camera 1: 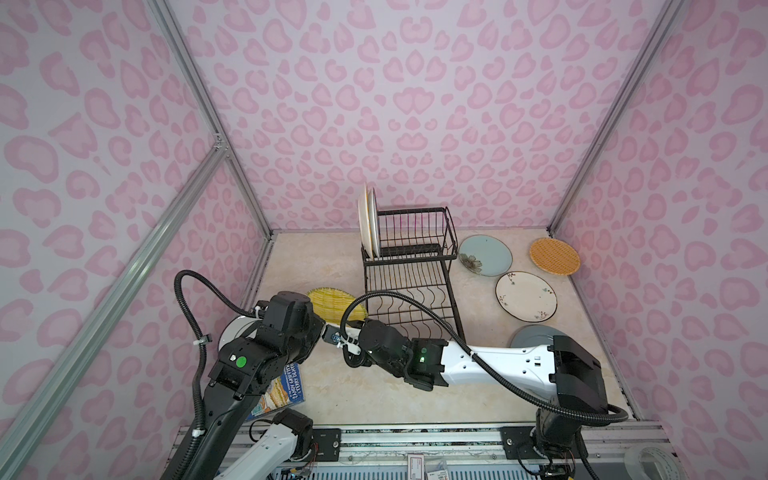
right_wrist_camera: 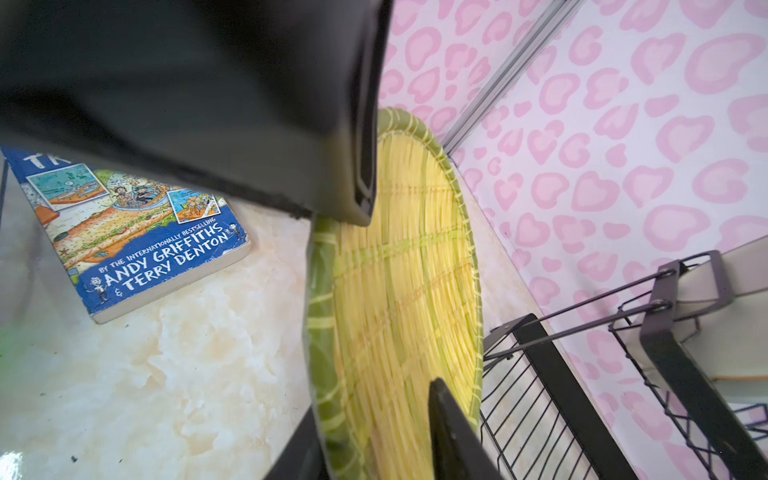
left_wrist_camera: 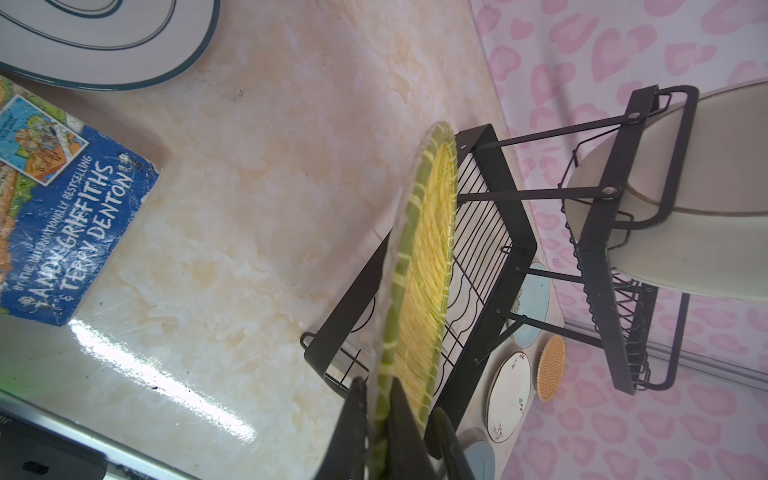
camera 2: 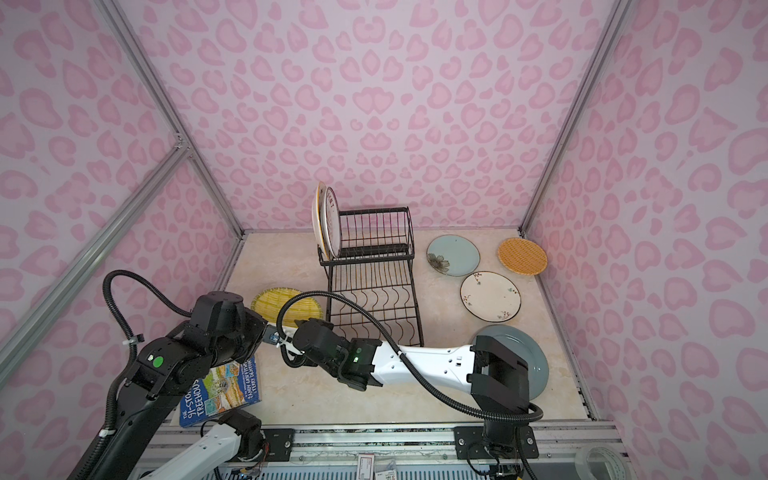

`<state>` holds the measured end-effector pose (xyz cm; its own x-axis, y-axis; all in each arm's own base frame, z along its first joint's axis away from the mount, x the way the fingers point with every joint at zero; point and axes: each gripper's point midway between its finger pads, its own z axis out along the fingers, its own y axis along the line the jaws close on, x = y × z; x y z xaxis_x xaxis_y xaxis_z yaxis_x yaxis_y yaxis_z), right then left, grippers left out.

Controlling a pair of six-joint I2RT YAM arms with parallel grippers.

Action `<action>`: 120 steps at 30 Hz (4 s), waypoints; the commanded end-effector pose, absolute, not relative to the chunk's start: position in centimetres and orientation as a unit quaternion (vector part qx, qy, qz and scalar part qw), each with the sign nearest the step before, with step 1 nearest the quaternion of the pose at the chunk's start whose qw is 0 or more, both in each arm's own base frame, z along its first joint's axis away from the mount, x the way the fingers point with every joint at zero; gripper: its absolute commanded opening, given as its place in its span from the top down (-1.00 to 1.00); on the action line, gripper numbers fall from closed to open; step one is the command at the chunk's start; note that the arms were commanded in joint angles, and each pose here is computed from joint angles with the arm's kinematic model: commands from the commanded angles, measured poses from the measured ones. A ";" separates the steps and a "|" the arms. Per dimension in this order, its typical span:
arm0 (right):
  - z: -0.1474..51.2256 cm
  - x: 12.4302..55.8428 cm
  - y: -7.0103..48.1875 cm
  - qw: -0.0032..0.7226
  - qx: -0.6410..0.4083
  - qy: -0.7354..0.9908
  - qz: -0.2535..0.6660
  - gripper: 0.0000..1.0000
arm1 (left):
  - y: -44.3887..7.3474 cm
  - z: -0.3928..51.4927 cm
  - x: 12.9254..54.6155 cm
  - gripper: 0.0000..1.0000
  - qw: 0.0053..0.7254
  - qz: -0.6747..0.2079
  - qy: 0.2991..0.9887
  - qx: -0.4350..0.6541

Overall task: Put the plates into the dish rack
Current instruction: 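Grasp the upright straw mat rim with the right gripper beside the left gripper, then open the left gripper and draw it back while the right gripper lifts the mat, then carry the straw mat with the right gripper up over the rack's upper tier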

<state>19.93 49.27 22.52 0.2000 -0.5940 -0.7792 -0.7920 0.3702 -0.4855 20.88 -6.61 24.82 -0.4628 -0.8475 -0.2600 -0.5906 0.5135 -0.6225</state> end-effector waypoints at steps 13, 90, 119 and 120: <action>22.9 18.7 49.1 0.556 -0.560 0.603 0.118 1.00 | -7.8 26.0 21.4 0.90 0.279 -0.261 0.825 -0.416; 47.6 22.8 22.0 0.628 -0.128 0.725 0.250 1.00 | -15.4 27.2 21.3 -0.94 0.524 -0.378 0.759 0.086; 47.2 36.9 35.3 0.558 -0.155 0.746 0.331 1.00 | -9.4 28.9 16.8 -0.95 0.627 -0.298 0.718 0.056; 46.8 37.3 35.8 0.553 -0.156 0.749 0.331 1.00 | -9.1 28.9 16.9 -0.94 0.629 -0.293 0.718 0.050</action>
